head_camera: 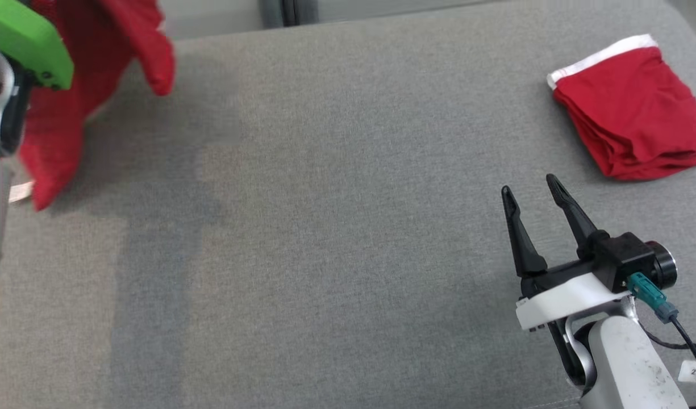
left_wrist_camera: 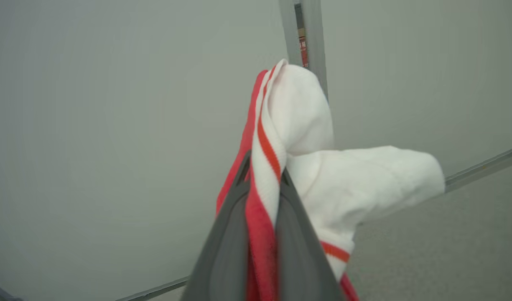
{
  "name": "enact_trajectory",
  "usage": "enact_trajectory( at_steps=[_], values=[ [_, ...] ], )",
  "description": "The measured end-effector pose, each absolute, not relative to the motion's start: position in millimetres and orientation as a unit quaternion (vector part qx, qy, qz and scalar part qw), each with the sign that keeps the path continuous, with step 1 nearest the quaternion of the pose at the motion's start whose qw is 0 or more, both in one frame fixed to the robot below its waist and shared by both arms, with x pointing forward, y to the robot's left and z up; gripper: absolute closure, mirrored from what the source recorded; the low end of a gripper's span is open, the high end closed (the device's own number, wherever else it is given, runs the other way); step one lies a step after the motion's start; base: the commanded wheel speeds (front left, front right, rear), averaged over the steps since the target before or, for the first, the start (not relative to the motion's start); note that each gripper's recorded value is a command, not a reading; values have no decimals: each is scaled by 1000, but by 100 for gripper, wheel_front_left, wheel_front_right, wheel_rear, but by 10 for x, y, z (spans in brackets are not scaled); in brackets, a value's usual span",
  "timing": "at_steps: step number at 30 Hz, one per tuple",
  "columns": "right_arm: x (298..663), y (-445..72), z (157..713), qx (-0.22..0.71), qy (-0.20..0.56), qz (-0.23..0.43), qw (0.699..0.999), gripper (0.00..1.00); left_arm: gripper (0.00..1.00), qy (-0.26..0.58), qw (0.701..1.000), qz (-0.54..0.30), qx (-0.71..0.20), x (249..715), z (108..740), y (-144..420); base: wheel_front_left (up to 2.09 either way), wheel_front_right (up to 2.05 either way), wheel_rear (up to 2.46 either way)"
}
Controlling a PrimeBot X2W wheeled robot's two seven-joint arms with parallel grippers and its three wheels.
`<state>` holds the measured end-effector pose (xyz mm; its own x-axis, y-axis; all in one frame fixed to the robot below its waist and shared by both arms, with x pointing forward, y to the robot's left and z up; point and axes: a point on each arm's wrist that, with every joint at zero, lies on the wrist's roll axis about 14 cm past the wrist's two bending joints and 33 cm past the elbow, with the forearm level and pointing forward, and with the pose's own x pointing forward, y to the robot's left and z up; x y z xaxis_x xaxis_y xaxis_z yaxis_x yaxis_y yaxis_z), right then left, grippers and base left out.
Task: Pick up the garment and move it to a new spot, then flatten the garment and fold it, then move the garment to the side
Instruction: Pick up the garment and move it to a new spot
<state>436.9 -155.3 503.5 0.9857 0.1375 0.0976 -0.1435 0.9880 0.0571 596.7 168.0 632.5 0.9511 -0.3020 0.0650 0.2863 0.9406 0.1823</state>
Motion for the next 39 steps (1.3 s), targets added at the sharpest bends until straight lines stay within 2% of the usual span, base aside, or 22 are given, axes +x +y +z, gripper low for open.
enact_trajectory(
  at_steps=[5,9,13,17,20,22,26,35,36,37,38,39],
  values=[
    [4157,-1658,5267,43,-73,55,995,0,100,-136,960,-236,66,5631,7049,898,0,0,0],
    [4010,-1767,5418,45,-93,40,994,0,100,-209,933,-295,-6,5304,7661,354,0,0,0],
    [3887,-1893,5484,44,-102,21,994,0,100,-221,914,-334,-60,5100,7792,2,0,0,0],
    [3834,-2002,5494,42,-104,5,994,0,100,-171,919,-339,-104,5091,7305,-109,0,0,0],
    [3842,-2038,5463,43,-101,0,994,0,100,-109,933,-310,-148,5140,6666,2,0,0,0],
    [3866,-2038,5427,44,-96,-1,994,0,100,-57,945,-269,-175,5164,6137,180,0,0,0],
    [3927,-2026,5363,44,-87,1,995,0,100,36,967,-183,-173,5115,5215,623,0,0,0],
    [4107,-1961,5228,42,-69,11,997,0,100,73,980,-55,-179,5030,4616,1340,0,0,0],
    [4120,-1941,5196,42,-65,13,997,0,82,75,980,-47,-180,5008,4572,1379,0,0,0],
    [4131,-1928,5174,42,-62,15,997,0,51,75,979,-41,-183,4997,4548,1406,0,0,0],
    [4147,-1911,5154,41,-59,18,997,0,0,76,978,-36,-189,4985,4523,1419,0,0,0],
    [4169,-1892,5142,40,-58,21,997,0,0,76,977,-30,-195,4968,4497,1439,0,0,0]
  ],
)
